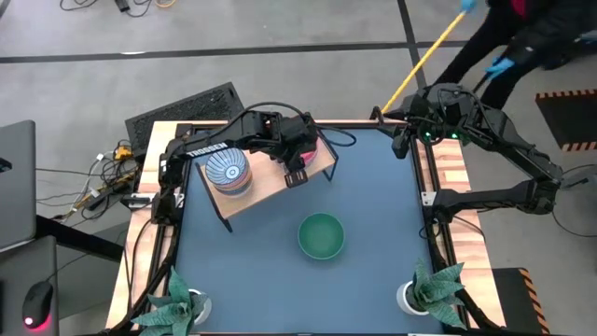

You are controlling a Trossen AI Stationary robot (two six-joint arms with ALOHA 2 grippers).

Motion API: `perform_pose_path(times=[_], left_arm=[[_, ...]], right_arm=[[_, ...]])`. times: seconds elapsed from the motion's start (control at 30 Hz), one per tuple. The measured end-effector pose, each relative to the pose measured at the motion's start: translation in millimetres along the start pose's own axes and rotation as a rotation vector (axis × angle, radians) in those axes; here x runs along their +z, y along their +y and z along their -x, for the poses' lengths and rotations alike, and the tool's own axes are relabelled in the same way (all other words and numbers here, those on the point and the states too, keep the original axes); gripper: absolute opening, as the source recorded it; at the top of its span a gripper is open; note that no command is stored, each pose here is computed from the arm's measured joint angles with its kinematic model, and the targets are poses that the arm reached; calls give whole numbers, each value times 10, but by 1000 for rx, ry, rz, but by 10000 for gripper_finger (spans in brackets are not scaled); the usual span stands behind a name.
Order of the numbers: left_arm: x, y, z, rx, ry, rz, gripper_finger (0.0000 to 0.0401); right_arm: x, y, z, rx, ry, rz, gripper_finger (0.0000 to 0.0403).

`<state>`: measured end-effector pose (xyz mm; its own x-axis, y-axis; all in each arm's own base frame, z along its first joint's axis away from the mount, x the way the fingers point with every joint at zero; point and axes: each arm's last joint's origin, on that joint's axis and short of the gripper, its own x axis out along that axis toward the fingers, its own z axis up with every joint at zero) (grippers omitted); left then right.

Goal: Place and stack bowls onto a shelf
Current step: Stack the big green bowl on top of the big pink bowl on the shelf

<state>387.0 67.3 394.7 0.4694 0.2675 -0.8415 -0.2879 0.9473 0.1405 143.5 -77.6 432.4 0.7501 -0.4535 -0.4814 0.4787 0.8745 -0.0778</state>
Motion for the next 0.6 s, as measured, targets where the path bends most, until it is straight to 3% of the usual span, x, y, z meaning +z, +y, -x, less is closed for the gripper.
perform_pose_path(times=[0.2,0.43,0.6], left_arm=[[15,17,150,1,-32,8,167],[18,-83,347,-24,-114,-30,171],[57,-310,524,-135,-229,-86,168]], right_arm=[[1,-1,0,0,0,0,230],[1,0,2,0,-2,0,230],[1,-1,1,-1,-1,0,230]])
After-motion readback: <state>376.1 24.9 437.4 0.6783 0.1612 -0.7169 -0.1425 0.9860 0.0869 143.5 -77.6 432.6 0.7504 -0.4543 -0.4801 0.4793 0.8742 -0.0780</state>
